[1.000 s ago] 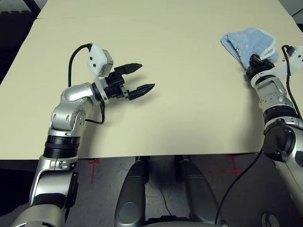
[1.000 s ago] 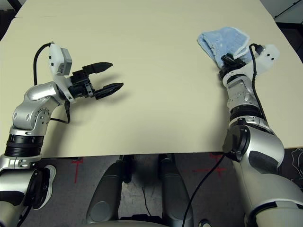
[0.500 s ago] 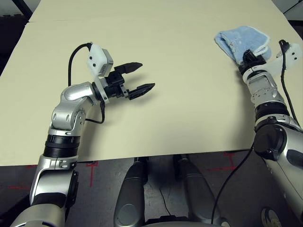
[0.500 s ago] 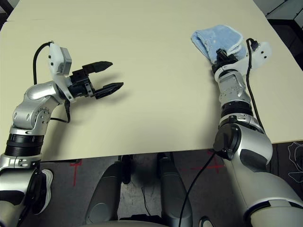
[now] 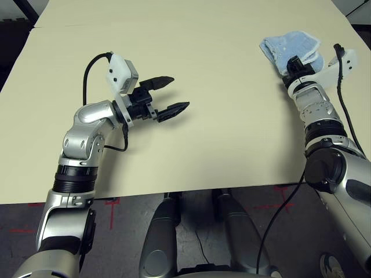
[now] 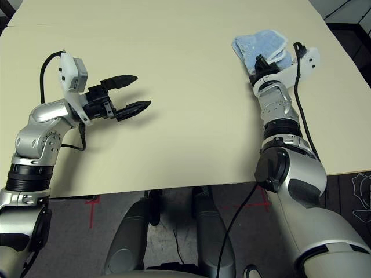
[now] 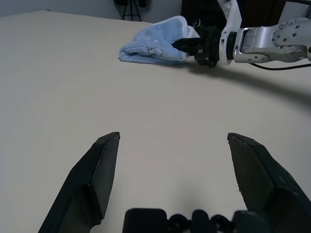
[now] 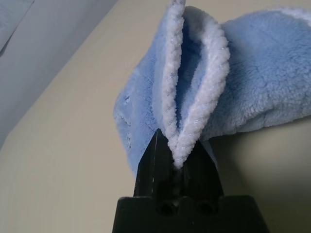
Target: Fold the towel and set it aside.
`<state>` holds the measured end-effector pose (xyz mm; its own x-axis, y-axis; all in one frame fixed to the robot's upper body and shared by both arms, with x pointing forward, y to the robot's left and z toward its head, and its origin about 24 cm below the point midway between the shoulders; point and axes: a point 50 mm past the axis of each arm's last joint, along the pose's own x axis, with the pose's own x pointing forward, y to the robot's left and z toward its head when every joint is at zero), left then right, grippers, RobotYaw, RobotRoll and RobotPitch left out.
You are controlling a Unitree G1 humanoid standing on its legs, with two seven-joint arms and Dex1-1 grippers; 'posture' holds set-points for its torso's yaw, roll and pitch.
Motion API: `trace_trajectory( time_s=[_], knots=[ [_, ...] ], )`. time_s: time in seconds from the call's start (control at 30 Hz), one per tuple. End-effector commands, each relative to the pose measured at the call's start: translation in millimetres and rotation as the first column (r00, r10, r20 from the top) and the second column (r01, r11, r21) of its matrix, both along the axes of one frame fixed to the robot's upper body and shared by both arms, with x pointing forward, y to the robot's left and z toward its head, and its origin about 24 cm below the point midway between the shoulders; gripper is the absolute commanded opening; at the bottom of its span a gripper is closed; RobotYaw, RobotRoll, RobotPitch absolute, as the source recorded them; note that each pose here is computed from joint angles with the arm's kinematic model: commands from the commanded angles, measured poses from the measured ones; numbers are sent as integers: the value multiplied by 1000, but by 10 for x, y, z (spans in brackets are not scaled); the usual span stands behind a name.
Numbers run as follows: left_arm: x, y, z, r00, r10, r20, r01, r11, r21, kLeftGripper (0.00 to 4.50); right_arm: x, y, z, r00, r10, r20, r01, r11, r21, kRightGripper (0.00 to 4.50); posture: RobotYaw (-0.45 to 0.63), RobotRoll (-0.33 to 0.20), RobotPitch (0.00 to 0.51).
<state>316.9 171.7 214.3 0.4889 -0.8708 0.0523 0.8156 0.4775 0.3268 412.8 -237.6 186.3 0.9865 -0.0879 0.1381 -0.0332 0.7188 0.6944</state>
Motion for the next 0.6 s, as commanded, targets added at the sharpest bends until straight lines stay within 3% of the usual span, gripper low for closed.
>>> trace_trajectory(
  time_s=[0.03, 0.33, 0.5, 0.6],
  knots=[
    [-3, -8, -10, 1000, -10, 6, 10, 1000, 19, 4500, 2, 77, -125, 998, 45, -51, -44, 999, 14, 1289, 43, 0, 313],
    [16, -3, 2, 1000, -10, 11, 10, 1000, 18, 4500, -89, -23, -47, 1000, -10, -27, 9, 1000, -28, 4464, 27, 0, 308],
    [28, -13, -7, 1000, -12, 11, 12, 1000, 15, 4500, -215, -29, 71, 1000, -17, -10, 16, 999, -48, 4464, 24, 0, 301],
    [36, 4, -9, 1000, 0, 12, 0, 1000, 9, 4500, -336, 23, 141, 996, 83, 39, -75, 983, -165, 4464, 22, 0, 290]
  ],
)
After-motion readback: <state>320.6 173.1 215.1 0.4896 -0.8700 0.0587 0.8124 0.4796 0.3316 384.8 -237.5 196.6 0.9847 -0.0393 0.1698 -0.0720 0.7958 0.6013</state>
